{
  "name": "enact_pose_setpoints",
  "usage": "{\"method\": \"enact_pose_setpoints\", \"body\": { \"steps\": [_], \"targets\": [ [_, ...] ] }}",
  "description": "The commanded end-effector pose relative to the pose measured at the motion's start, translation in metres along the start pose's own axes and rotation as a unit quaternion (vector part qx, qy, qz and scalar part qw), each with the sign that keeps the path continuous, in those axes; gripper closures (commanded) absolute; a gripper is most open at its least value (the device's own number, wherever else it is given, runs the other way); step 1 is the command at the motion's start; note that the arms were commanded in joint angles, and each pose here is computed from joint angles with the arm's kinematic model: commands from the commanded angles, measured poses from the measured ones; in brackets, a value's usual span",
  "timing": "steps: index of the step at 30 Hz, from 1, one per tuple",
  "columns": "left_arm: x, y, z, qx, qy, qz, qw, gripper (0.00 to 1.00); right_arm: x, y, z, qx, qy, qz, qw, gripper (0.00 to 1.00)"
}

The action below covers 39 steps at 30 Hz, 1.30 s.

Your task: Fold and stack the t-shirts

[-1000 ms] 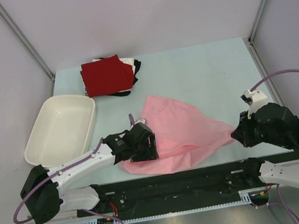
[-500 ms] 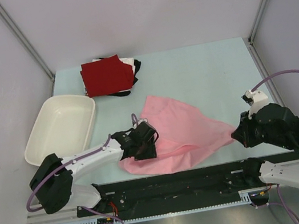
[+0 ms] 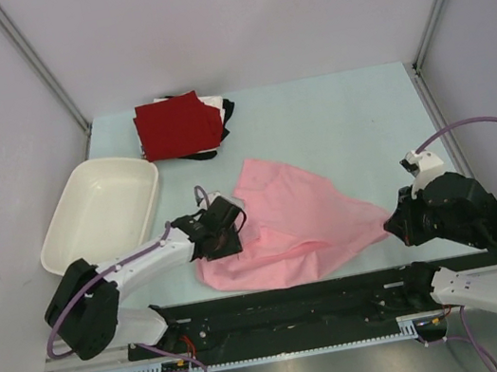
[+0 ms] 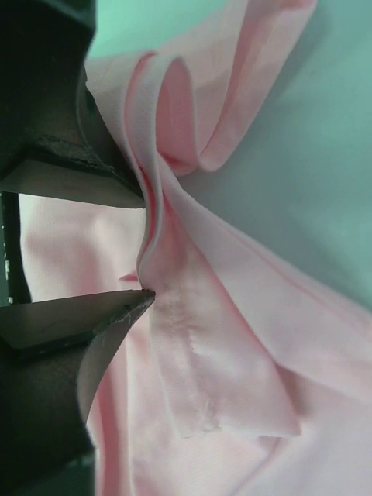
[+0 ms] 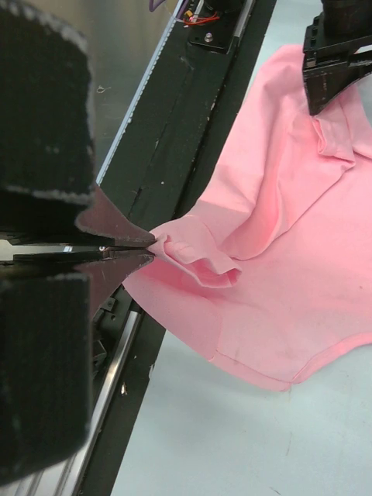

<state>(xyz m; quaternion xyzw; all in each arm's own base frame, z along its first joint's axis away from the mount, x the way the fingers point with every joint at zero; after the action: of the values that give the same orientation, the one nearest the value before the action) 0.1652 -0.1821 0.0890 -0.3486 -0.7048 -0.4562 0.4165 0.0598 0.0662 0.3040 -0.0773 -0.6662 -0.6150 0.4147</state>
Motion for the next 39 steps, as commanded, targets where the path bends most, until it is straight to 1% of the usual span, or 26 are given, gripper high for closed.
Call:
{"method": "enact_pose_setpoints", "body": {
  "steps": [1, 4, 8, 12, 16, 17, 21, 23, 29, 33, 39],
  "targets": [
    [0.002, 0.025, 0.008, 0.021, 0.011, -0.057, 0.998, 0.48, 0.002, -0.007, -0.002, -0.002, -0.002, 0.015, 1.0, 1.0],
    [0.003, 0.04, 0.007, 0.047, 0.009, -0.089, 0.995, 0.46, 0.002, -0.007, -0.002, -0.003, 0.0, 0.014, 1.0, 1.0],
    [0.014, 0.054, -0.002, 0.061, -0.016, -0.105, 0.992, 0.46, 0.002, -0.008, -0.001, -0.004, 0.002, 0.016, 1.0, 1.0],
    [0.037, 0.041, -0.007, 0.064, -0.07, -0.083, 0.992, 0.45, 0.003, -0.01, -0.002, -0.004, 0.002, 0.016, 1.0, 1.0],
    [0.055, 0.02, -0.008, 0.063, -0.105, -0.065, 0.99, 0.44, 0.001, -0.009, -0.002, -0.003, 0.0, 0.016, 1.0, 1.0],
    [0.057, 0.014, -0.007, 0.063, -0.109, -0.051, 0.991, 0.44, 0.001, -0.009, -0.001, -0.001, 0.001, 0.017, 1.0, 1.0],
    [0.051, -0.008, -0.004, 0.06, -0.107, -0.025, 0.992, 0.45, -0.002, -0.006, 0.001, 0.0, 0.005, 0.016, 1.0, 1.0],
    [0.047, -0.012, -0.003, 0.06, -0.102, -0.024, 0.993, 0.45, -0.002, -0.007, 0.001, 0.002, 0.005, 0.018, 1.0, 1.0],
    [0.026, -0.016, 0.0, 0.046, -0.063, -0.022, 0.997, 0.45, -0.002, -0.007, 0.002, 0.002, 0.008, 0.02, 1.0, 1.0],
    [0.016, -0.017, -0.004, 0.042, -0.065, -0.022, 0.997, 0.46, -0.002, -0.008, 0.001, 0.001, 0.005, 0.02, 1.0, 1.0],
    [0.006, -0.017, -0.004, 0.031, -0.045, -0.025, 0.998, 0.48, 0.0, -0.01, -0.001, -0.001, 0.002, 0.02, 1.0, 1.0]
  ]
}}
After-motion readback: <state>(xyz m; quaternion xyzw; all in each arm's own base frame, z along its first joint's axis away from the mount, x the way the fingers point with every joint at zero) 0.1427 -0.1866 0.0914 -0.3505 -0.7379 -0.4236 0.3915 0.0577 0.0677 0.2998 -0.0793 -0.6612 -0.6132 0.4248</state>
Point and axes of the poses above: each gripper's point midway between its finger pads, its own x axis back along the fingers, its own z axis along the line the jaws close on, y = z × x, the point moved 6 cm from there along x, back along the fingers, and after that the axes turned 14 degrees about x, right-handed, at the moved point
